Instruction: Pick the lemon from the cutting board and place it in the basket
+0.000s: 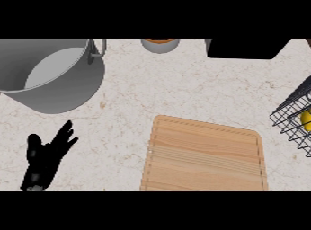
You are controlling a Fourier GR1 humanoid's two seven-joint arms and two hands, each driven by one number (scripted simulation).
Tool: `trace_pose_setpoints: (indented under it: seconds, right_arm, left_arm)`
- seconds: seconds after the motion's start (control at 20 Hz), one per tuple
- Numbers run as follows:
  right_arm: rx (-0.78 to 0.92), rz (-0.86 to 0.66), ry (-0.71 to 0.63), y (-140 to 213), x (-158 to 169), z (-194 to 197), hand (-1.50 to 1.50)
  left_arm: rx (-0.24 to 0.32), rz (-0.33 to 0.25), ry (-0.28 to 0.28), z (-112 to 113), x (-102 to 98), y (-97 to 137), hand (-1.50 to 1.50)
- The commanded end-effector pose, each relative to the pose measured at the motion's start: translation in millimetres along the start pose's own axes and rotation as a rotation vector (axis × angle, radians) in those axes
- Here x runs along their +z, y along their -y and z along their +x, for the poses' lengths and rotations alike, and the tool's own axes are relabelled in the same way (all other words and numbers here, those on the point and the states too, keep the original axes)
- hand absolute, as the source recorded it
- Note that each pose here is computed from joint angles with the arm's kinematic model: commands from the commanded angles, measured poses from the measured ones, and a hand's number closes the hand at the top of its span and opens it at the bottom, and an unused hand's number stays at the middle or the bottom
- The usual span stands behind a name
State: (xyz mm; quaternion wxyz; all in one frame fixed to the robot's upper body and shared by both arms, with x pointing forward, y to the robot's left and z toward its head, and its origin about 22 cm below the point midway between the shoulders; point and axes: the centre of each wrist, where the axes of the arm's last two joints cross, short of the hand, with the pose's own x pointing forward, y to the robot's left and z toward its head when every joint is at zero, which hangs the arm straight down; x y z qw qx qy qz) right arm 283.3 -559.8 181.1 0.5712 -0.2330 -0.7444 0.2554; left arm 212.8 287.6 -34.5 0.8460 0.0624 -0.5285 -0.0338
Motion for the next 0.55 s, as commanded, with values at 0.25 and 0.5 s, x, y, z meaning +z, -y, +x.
trace_pose_setpoints:
  seconds: [0.25, 0.5]
  right_arm:
    - [-0.157, -0.117, -0.072, 47.3, 27.5, -0.3, -1.5]
    - [-0.162, -0.142, -0.134, 71.3, 45.9, 7.3, -1.5]
  left_arm:
    - [0.001, -0.01, -0.088, -6.5, 1.0, 11.0, 0.0]
    - [0.002, 0.006, -0.074, -7.3, -0.7, 2.5, 0.0]
